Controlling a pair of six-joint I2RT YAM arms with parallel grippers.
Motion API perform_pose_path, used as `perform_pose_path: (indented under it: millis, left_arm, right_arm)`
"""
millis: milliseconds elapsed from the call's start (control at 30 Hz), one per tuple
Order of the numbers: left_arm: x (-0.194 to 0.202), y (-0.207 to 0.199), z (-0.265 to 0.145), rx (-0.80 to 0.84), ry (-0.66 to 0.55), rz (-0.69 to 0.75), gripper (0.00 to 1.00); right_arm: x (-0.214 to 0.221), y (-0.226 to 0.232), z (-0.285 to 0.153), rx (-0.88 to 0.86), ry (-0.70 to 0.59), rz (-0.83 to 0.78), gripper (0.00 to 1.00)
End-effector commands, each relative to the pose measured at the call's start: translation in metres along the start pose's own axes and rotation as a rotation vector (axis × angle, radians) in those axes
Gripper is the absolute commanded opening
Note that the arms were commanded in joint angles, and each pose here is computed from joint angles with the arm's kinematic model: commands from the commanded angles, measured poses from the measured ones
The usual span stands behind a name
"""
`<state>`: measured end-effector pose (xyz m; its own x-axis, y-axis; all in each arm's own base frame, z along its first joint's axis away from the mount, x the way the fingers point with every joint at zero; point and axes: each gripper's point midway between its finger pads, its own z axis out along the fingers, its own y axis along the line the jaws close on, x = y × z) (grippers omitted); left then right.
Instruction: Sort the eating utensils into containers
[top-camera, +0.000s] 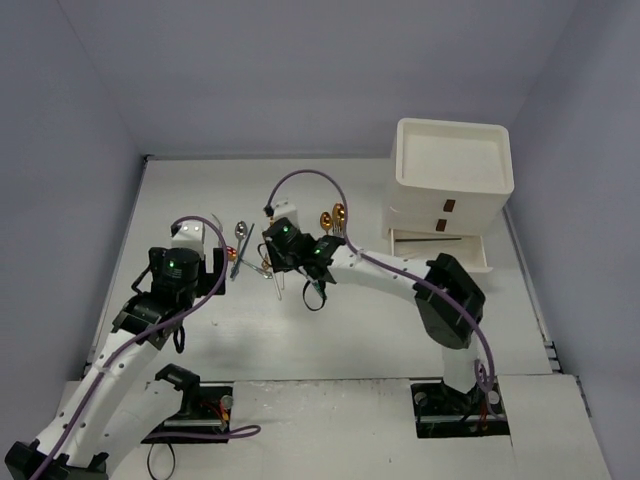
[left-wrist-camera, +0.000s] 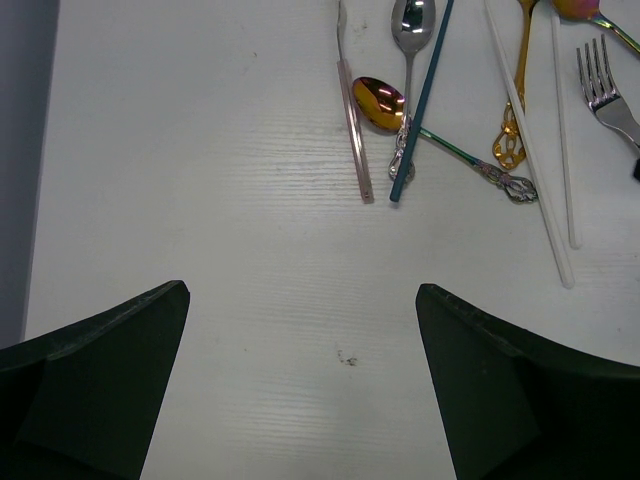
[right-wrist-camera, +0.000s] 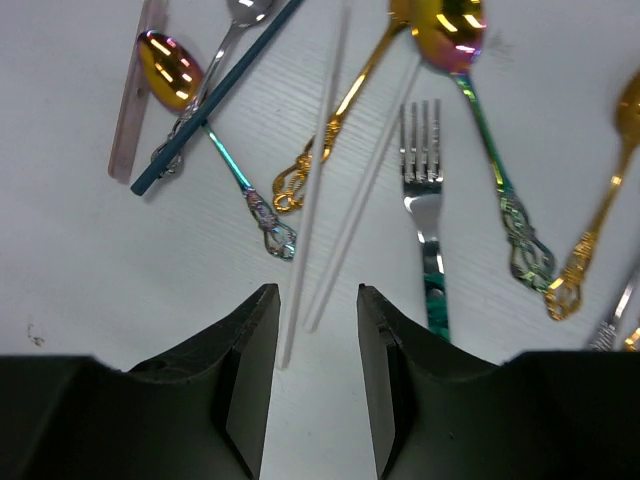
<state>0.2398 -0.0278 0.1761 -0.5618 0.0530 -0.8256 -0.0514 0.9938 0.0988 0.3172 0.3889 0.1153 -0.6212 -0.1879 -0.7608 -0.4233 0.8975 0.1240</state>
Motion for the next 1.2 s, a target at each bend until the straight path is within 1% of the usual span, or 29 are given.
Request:
perform_pose_path:
  millis: [0, 167, 333, 467, 833, 900, 967, 1000, 1167]
  left_arm:
    - [-0.029, 0.008, -0.011, -0.035, -0.096, -0.059, 0.97]
    - [-0.029, 0.010, -0.012, -0.042, -0.098, -0.062, 0.96]
    - [-0.030, 0.010, -0.012, -0.042, -0.101, -0.063, 0.97]
    - [-0.030, 0.010, -0.012, -0.039, -0.100, -0.063, 0.97]
    - [-0.029, 0.008, -0.011, -0.033, -0.095, -0.061, 0.97]
    - [-0.029, 0.008, -0.011, -0.032, -0.094, -0.060, 0.97]
    - [-0.029, 0.008, -0.011, -0.032, -0.094, -0.060, 0.96]
    - [-0.029, 0.007, -0.011, -0.030, -0.093, -0.060, 0.96]
    - [-0.029, 0.007, -0.011, -0.030, -0.093, -0.060, 0.96]
  right_arm:
    - [-0.018, 0.034, 0.019, -0.047, -0.046, -0.087, 0.34]
    - [-0.011, 0.044, 0.046, -0.037, -0.029, -0.105, 0.33]
    - [0.001, 0.043, 0.066, -0.008, -0.009, -0.114, 0.30]
    - [0.011, 0.038, 0.076, 0.019, 0.007, -0.114, 0.27]
    - [0.029, 0.021, 0.089, 0.077, 0.037, -0.094, 0.23]
    - [0.031, 0.018, 0.091, 0.083, 0.043, -0.093, 0.21]
    - [0.032, 0.017, 0.092, 0.082, 0.045, -0.091, 0.16]
    - [0.032, 0.016, 0.092, 0.083, 0.046, -0.089, 0.15]
    - [0.027, 0.015, 0.090, 0.074, 0.042, -0.092, 0.05]
